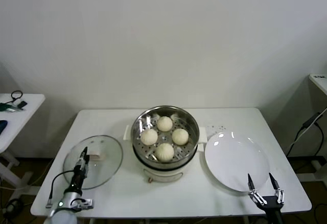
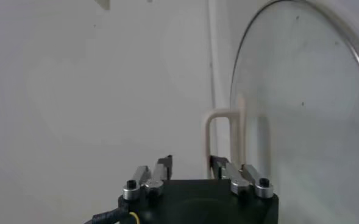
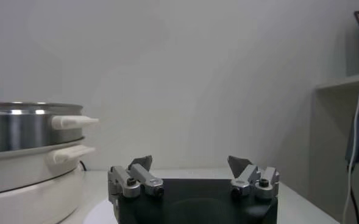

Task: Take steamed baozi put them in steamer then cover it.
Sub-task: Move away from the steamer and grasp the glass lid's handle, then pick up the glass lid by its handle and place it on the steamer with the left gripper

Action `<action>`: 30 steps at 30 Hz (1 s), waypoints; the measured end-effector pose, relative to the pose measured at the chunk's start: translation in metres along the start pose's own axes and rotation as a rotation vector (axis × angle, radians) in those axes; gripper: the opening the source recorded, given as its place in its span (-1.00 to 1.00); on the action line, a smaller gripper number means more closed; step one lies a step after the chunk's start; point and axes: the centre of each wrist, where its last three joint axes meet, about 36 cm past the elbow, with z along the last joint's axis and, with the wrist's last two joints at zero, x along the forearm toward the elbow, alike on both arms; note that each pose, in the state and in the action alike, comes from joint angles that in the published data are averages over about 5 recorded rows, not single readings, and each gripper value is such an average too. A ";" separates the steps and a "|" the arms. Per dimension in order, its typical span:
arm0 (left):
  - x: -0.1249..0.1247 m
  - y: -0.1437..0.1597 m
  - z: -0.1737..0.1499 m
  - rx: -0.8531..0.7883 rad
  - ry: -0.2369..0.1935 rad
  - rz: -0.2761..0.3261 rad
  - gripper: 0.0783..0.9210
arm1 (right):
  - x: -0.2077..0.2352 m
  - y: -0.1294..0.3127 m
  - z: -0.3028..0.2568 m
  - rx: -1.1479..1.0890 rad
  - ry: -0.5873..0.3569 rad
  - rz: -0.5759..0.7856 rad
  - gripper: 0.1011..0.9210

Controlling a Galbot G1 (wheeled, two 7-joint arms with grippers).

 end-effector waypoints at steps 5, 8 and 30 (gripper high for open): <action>-0.001 0.000 0.002 0.003 0.001 0.003 -0.48 | -0.004 0.000 -0.001 0.000 -0.008 0.000 0.76; -0.002 0.000 0.003 0.009 0.007 0.002 -0.68 | -0.005 0.000 -0.001 -0.001 -0.010 0.002 0.76; -0.014 0.117 0.006 0.106 0.121 -0.049 -0.88 | -0.012 -0.002 -0.007 0.039 0.019 0.037 0.76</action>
